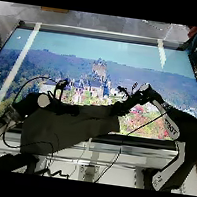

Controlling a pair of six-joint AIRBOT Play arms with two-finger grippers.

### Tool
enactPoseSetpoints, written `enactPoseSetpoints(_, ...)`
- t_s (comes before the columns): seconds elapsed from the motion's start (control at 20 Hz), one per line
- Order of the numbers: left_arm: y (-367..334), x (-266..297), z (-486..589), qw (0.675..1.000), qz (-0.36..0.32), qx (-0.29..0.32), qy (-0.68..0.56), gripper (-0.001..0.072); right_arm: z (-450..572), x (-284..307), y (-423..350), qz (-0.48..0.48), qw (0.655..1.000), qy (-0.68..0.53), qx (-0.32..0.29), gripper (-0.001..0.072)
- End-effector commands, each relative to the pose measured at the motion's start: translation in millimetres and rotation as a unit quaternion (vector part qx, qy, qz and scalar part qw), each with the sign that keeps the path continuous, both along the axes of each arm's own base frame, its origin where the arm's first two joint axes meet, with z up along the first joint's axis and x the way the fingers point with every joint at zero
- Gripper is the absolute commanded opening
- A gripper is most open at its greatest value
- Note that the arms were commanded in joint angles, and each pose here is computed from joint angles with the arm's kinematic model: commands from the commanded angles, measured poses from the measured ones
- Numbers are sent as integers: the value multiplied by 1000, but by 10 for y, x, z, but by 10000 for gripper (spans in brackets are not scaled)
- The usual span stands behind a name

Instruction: Fold the clothes and pants, and hang the long-sleeved shirts on hangers.

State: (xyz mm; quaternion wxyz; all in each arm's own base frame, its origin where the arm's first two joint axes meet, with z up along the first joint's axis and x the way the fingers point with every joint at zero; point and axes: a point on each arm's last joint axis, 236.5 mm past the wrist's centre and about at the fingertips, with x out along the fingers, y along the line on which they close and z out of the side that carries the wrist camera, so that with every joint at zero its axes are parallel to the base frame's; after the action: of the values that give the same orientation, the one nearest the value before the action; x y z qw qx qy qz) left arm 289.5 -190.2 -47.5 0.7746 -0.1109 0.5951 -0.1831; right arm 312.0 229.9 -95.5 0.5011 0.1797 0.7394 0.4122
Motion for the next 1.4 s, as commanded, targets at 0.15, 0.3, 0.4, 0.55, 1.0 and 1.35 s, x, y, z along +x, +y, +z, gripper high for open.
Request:
enactPoseSetpoints(0.15,94,227,131,998,-8,3,-55,540,101,235,426,20,996,-85,0,30)
enactPoseSetpoints(0.3,41,381,530,992,-38,-2,-121,237,445,674,436,-7,990,-138,3,30)
enactPoseSetpoints(0.4,8,476,941,982,-56,-9,-181,37,759,1055,282,-45,983,-176,-16,30)
enactPoseSetpoints(0.55,8,483,1481,958,-99,-2,-270,29,1301,1534,-194,-123,966,-222,-50,30)
enactPoseSetpoints(1.0,359,262,2270,902,-124,67,-408,30,2784,1190,-3117,-369,843,-282,-272,30)
enactPoseSetpoints(1.35,401,276,2261,899,-126,80,-411,30,3089,-344,-4782,-581,682,-142,-422,30)
